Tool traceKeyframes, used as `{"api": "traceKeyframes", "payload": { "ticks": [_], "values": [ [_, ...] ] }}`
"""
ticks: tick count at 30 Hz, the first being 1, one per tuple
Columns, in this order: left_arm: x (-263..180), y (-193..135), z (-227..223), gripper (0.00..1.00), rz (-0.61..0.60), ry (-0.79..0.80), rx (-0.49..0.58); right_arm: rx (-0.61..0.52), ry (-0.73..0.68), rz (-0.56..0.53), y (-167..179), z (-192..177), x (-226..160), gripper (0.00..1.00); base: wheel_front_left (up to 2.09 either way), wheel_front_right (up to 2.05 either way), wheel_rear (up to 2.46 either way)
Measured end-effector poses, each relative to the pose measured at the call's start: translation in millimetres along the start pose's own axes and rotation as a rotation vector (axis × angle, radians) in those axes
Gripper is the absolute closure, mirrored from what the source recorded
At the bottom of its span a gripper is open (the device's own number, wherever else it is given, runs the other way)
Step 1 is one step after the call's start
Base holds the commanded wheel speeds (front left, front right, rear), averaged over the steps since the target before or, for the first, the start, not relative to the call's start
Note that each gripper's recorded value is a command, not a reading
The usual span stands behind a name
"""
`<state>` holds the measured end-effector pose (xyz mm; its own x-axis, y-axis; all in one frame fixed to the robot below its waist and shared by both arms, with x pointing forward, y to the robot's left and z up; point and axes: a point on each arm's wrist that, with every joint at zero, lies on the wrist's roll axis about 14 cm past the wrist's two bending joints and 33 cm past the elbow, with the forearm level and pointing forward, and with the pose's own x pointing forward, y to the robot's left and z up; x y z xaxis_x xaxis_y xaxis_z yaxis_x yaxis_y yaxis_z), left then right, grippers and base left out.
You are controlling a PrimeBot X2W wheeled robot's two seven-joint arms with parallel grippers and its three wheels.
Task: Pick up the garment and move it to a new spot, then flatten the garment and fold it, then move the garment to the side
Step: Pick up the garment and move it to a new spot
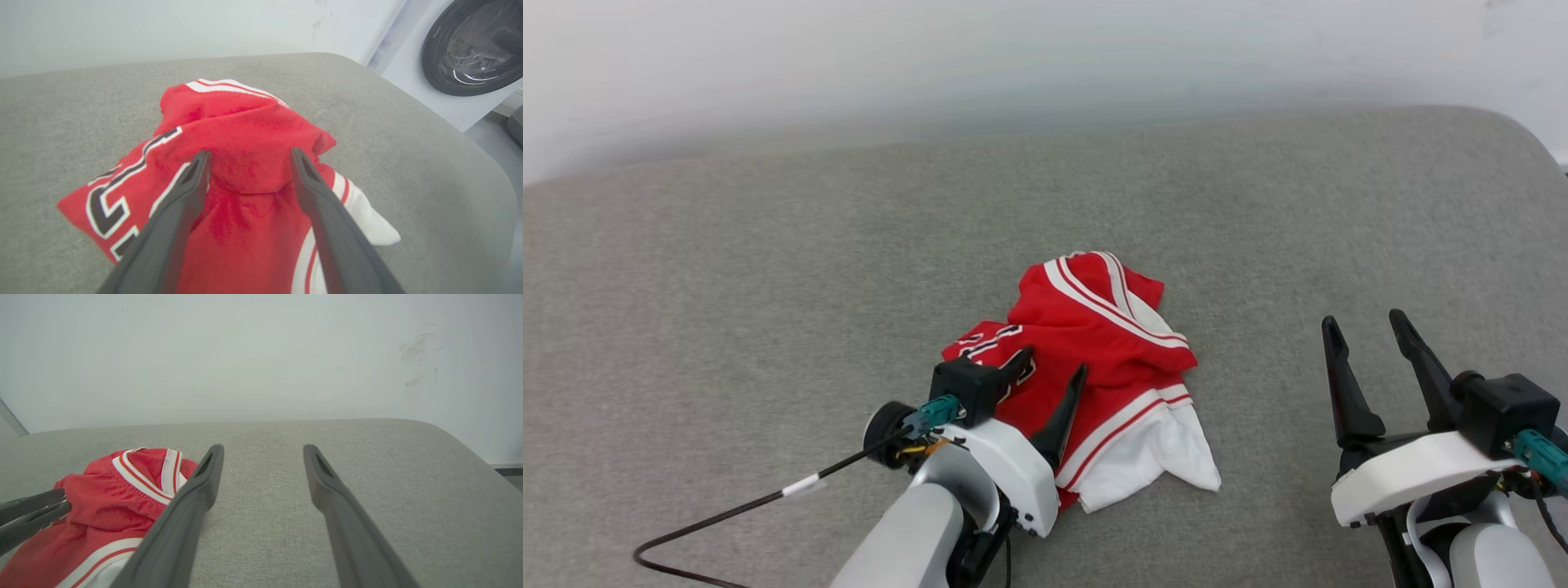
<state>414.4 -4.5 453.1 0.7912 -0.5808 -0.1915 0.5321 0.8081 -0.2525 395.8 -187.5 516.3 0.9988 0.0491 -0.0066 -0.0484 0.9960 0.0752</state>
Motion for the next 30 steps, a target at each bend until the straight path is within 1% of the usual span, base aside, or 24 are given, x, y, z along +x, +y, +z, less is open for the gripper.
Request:
{"api": "traceKeyframes", "payload": {
  "ticks": [4,7,10,12,19,22,25,30],
  "values": [
    [-9.3,0.8,46.1,0.0,0.011,-0.179,0.044,0.004,-0.012,0.022,7.7,3.9,-0.3,0.0,0.0,0.0,0.0],
    [-21.8,6.8,76.9,0.0,0.054,-0.289,0.084,0.004,-0.013,0.033,11.8,5.2,-4.0,0.0,0.0,0.0,0.0],
    [-36.7,13.5,93.7,0.0,0.098,-0.352,0.113,0.002,-0.016,0.048,17.4,7.3,-6.4,0.0,0.0,0.0,0.0],
    [-49.4,23.1,101.4,0.0,0.153,-0.389,0.118,0.002,-0.021,0.064,22.8,10.1,-8.6,0.0,0.0,0.0,0.0],
    [-105.0,82.1,98.5,0.0,0.387,-0.418,0.118,-0.005,-0.027,0.09,32.0,16.0,-17.5,0.0,0.0,0.0,0.0],
    [-126.4,98.9,92.4,0.0,0.459,-0.414,0.117,-0.007,-0.024,0.097,34.6,16.6,-20.8,0.0,0.0,0.0,0.0],
    [-140.1,105.4,83.1,0.0,0.494,-0.398,0.114,-0.008,-0.025,0.104,36.9,17.7,-23.5,0.0,0.0,0.0,0.0],
    [-146.4,101.0,70.5,0.0,0.498,-0.368,0.104,-0.002,-0.014,0.094,34.1,15.4,-31.3,0.0,0.0,0.0,0.0]
  ]
}}
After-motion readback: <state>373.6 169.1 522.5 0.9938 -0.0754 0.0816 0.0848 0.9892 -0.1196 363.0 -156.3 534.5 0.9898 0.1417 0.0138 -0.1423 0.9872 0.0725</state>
